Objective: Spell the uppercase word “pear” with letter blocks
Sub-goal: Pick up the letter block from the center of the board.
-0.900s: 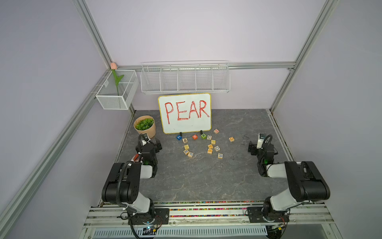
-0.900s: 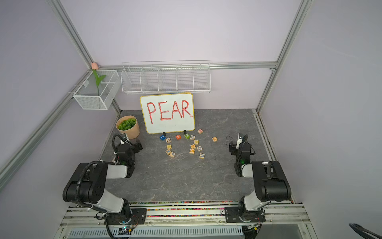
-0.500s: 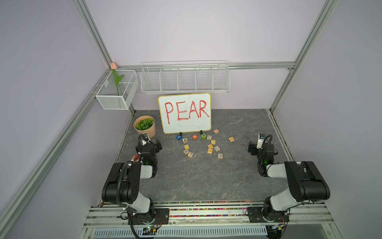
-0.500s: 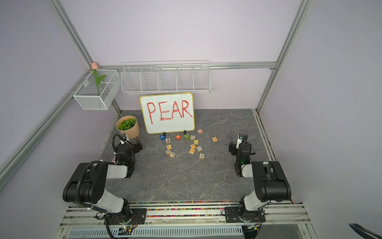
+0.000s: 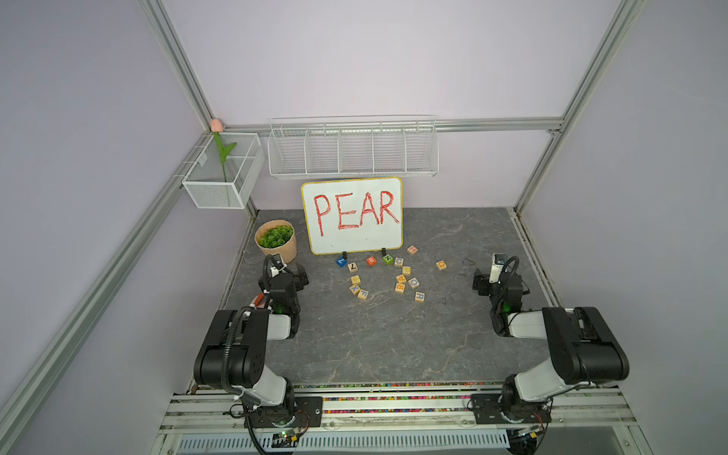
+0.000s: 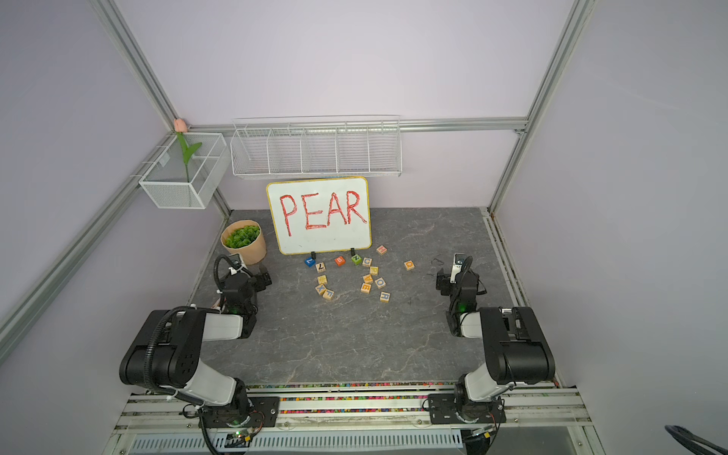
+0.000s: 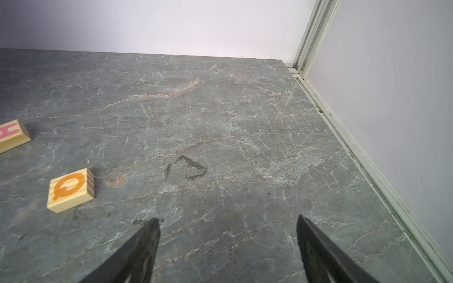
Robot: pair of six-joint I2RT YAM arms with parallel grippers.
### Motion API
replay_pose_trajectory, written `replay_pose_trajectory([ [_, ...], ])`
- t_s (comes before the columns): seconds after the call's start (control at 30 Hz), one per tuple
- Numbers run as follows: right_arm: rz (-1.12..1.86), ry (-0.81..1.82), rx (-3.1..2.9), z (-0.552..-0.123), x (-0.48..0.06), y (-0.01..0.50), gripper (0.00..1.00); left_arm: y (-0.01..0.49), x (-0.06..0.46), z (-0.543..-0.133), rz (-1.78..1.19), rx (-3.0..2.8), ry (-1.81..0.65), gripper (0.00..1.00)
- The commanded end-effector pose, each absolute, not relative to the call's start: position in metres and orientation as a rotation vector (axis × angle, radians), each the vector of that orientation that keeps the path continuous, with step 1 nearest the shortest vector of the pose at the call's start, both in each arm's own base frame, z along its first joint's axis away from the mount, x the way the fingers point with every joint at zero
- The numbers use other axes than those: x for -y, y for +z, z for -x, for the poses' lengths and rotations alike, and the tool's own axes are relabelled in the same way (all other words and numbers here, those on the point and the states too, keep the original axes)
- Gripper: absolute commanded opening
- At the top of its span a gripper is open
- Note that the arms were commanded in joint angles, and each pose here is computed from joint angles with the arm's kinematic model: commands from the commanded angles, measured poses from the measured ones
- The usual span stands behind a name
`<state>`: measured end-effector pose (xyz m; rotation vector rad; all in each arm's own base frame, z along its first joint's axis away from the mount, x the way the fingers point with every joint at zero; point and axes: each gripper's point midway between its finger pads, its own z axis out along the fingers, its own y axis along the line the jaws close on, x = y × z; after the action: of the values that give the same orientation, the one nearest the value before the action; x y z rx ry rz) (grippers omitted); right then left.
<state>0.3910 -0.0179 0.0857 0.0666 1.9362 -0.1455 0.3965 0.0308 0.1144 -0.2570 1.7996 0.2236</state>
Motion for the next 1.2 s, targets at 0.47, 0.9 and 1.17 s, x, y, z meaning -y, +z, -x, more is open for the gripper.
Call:
replay_pose_trajectory([
  [0.47, 0.091, -0.109, -1.881, -0.368, -0.028, 0.176, 0.89, 0.182, 0.025, -0.371, 0.031, -1.767, 0.031, 0.99],
  [0.9, -0.019, 0.562, -1.95, -0.307, -0.115, 0.233, 0.89, 0.239, 0.128, -0.298, 0.242, -1.898, -0.642, 0.99],
  [1.17, 0.056, 0.747, -2.13, -0.285, -0.19, 0.208, 0.89, 0.216, 0.211, -0.277, 0.282, -2.012, -0.883, 0.99],
])
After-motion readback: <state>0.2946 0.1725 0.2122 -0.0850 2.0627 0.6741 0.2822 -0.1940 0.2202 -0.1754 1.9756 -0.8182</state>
